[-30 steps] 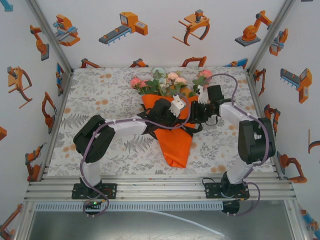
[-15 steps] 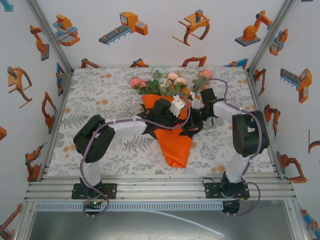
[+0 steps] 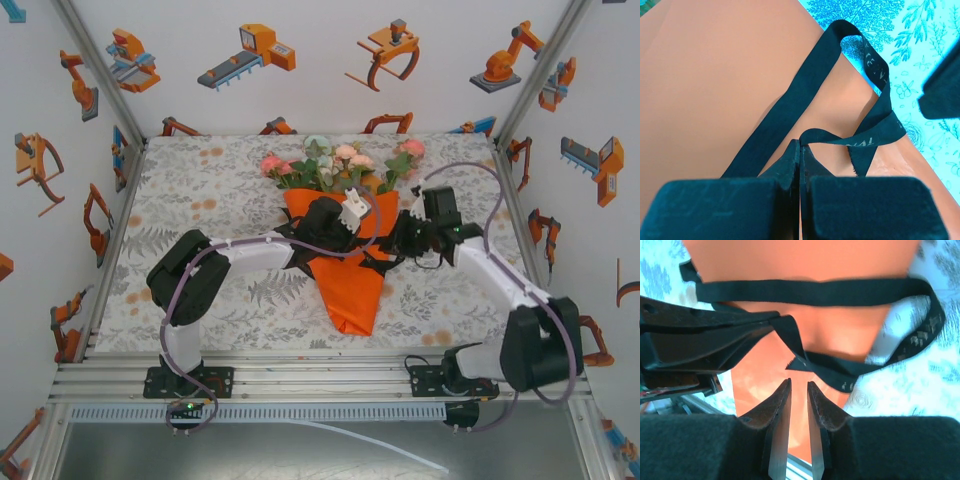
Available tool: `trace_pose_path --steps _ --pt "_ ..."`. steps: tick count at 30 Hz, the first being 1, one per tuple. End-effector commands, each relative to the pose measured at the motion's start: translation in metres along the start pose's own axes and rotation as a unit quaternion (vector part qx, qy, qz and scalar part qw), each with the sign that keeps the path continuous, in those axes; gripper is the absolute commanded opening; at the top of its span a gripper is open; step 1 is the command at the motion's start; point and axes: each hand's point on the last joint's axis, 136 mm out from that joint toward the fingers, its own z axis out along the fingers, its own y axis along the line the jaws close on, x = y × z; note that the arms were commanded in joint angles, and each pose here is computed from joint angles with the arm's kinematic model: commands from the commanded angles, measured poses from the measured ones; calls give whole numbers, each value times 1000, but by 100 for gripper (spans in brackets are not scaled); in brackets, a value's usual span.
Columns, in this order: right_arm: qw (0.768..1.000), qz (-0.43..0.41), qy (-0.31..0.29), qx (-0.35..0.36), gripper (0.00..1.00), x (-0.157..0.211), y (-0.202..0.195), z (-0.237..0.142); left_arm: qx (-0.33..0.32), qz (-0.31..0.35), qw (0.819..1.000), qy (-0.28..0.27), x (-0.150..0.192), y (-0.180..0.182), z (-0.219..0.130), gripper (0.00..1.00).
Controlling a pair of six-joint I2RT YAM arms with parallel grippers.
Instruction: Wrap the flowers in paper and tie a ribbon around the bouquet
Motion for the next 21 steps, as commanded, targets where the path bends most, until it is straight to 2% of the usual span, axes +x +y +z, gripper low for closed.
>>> trace_pose_path --steps 1,4,7,14,21 --pt "987 136 -61 59 25 10 -14 -12 2 -12 1000 -24 -17 3 -1 1" --pt "976 194 -72 73 27 32 -12 -14 3 -16 1000 -24 -17 4 1 1" --pt "969 222 -78 73 31 39 -5 -8 3 -23 999 -24 -15 5 2 1" --pt "979 164 -85 87 35 29 10 26 12 -31 999 -22 -12 4 3 1" --pt "978 165 -84 93 43 23 12 48 12 -33 999 -21 -10 7 2 1"
